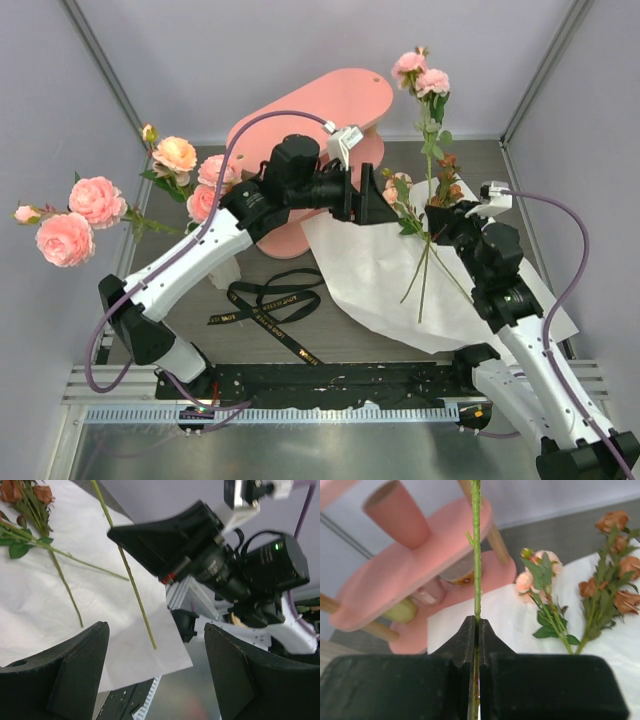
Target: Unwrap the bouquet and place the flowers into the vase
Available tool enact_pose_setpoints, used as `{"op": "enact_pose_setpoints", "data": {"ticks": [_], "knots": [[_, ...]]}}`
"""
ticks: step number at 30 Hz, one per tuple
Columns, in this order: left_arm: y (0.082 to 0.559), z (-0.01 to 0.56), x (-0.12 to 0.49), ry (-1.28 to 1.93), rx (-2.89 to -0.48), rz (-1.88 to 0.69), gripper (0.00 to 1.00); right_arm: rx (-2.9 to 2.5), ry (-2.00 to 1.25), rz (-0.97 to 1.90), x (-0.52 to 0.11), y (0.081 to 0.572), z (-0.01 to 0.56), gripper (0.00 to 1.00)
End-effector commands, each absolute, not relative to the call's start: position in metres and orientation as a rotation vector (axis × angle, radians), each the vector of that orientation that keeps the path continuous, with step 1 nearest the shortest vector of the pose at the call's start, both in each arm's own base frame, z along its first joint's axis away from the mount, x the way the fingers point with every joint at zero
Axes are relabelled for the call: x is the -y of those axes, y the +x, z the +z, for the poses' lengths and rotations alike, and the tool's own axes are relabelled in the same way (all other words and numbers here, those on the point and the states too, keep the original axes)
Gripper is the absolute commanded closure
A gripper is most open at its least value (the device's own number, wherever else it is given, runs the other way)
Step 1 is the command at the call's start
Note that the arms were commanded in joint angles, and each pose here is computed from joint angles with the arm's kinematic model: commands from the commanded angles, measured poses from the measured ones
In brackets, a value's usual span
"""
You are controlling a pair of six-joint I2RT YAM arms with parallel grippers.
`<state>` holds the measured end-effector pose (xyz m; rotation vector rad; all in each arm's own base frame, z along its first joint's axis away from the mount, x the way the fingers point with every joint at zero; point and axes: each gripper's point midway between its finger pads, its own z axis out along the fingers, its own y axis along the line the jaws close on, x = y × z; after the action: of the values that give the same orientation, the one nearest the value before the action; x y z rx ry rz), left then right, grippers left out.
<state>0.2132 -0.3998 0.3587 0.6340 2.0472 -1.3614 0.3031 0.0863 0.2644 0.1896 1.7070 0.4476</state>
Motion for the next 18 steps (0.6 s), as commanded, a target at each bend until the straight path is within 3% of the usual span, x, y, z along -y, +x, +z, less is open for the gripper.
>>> {"op": "enact_pose_setpoints", "data": {"ticks": [1, 9, 18], "knots": [[0.221, 0.421, 0.425, 0.56, -1.863, -1.604, 0.21, -1.482, 0.016, 0.621, -0.111, 0.276, 0.338, 0.99], [0.257, 0.428, 0.461, 0.479, -1.796, -1.653, 0.27, -1.422, -0.12, 0.713, -0.127, 0.246, 0.363, 0.99], [0.277, 0.413, 0.47, 0.415, -1.84, -1.584, 0.46, -1.405, -0.143, 0.706, -0.126, 0.24, 0.364, 0.99]]}}
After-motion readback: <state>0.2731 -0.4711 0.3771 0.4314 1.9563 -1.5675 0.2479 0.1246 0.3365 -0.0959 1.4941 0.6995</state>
